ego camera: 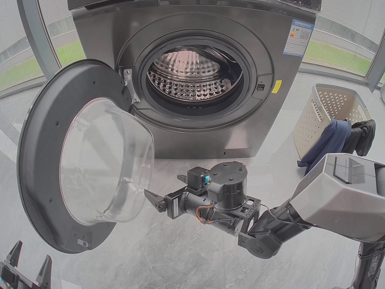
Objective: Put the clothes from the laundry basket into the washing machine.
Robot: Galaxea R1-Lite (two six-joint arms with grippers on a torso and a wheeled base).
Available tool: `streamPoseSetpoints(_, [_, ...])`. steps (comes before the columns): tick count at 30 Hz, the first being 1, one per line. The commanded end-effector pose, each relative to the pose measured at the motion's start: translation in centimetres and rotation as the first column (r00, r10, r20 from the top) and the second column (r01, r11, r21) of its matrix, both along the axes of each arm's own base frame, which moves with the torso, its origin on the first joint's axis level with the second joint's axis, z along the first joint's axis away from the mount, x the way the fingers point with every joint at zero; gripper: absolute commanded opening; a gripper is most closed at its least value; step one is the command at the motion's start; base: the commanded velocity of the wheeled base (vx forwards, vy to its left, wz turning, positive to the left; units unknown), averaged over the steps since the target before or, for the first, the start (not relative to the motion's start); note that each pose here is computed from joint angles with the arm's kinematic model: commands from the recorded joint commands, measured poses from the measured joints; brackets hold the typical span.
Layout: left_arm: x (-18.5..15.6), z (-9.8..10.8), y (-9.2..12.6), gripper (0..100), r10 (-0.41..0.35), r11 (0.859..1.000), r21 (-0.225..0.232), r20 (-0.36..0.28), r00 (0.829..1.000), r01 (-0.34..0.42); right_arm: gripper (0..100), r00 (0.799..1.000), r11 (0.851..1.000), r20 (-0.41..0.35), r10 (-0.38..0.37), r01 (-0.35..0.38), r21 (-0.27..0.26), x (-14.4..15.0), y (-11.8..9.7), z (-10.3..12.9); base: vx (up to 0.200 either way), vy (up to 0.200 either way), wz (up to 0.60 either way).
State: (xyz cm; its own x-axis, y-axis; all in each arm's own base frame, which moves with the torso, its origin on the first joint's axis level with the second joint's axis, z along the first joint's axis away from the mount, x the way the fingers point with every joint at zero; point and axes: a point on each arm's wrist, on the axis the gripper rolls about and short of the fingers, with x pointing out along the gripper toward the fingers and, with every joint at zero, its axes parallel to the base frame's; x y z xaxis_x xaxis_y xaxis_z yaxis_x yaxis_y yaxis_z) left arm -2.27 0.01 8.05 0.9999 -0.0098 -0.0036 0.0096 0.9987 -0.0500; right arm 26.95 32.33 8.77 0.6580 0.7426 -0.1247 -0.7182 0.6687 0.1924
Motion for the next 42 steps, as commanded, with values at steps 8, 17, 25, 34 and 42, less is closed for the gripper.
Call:
streamPoseSetpoints(8, [0.0,-0.5,0.0,100,-0.001,1.0,0.001,0.002,1.0,0.001,100,1.0,1.0,-0.014,0.016,-0.016,-0.019,2.2,4.0,-1.2,0.0,0.0,0.0])
streamPoseSetpoints(17, [0.0,-0.5,0.0,100,0.001,1.0,0.001,0.002,1.0,-0.001,100,0.999,0.998,0.039,0.018,-0.021,0.067,3.9,7.4,-1.2,0.0,0.0,0.0])
streamPoseSetpoints(25, [0.0,-0.5,0.0,100,0.001,1.0,0.001,0.002,1.0,-0.001,100,0.997,0.996,0.033,-0.063,0.061,0.06,4.1,2.1,2.4,0.0,0.0,0.0])
streamPoseSetpoints(34, [0.0,-0.5,0.0,100,-0.001,1.0,0.004,0.001,1.0,0.001,100,0.964,0.963,0.031,-0.265,0.263,0.06,-1.5,-10.1,7.5,0.0,0.0,0.0])
streamPoseSetpoints(42, [0.0,-0.5,0.0,100,0.001,1.0,0.009,0.002,1.0,-0.001,100,0.922,0.921,0.025,-0.386,0.384,0.072,-7.9,-19.1,8.7,0.0,0.0,0.0])
